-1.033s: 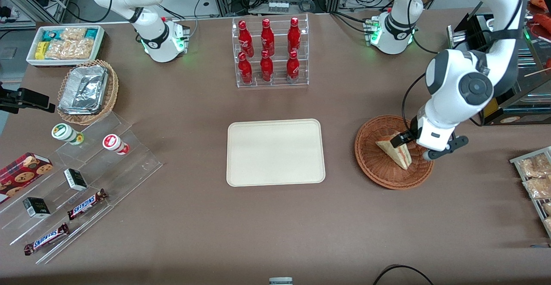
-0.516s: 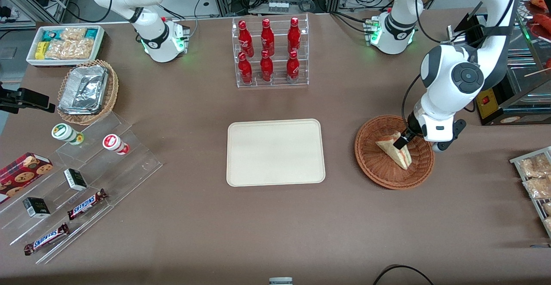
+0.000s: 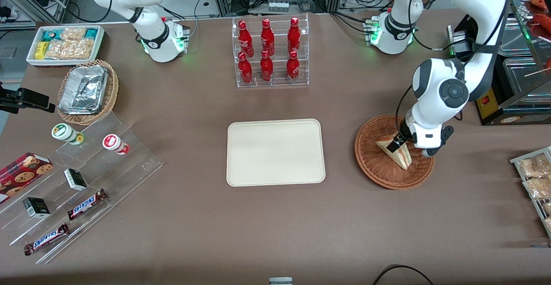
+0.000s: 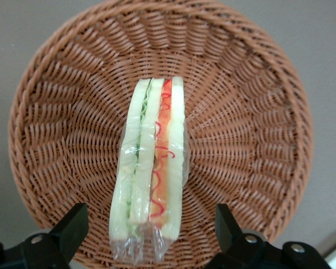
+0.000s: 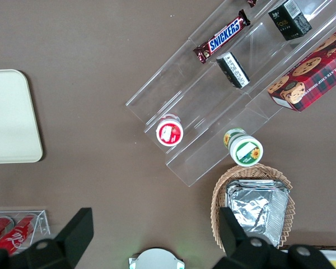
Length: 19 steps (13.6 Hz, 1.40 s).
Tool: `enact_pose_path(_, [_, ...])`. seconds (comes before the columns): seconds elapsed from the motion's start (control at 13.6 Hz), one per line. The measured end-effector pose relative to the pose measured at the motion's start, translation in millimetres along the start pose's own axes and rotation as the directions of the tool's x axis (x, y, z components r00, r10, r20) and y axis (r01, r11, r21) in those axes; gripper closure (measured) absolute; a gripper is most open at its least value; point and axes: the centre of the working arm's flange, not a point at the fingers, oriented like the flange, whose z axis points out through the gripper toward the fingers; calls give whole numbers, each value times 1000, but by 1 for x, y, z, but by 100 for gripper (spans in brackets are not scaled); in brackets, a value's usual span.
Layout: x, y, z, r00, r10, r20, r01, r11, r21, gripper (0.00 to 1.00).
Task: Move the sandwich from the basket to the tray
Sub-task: 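Lower the left gripper and close it on the wrapped sandwich, then lift the sandwich and carry it over the white tray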
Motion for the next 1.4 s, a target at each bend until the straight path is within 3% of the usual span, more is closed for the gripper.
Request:
enact_pose_path(0.22, [0, 0, 24, 1000, -3, 17, 3, 1000, 14, 0])
enact_pose_path(0.66, [1, 0, 28, 999, -28, 20, 27, 999, 17, 61])
enact_pose_path(0.96, [1, 3, 12, 999, -23, 24, 22, 999, 28, 71])
enact_pose_path(1.11, [-3, 16, -21, 999, 7, 37, -9, 999, 50, 81])
enact_pose_path(1.25, [-20, 41, -56, 995, 79, 65, -84, 994, 77, 82])
enact_pose_path(1.4, [-43, 66, -76, 982, 170, 82, -176, 981, 78, 82])
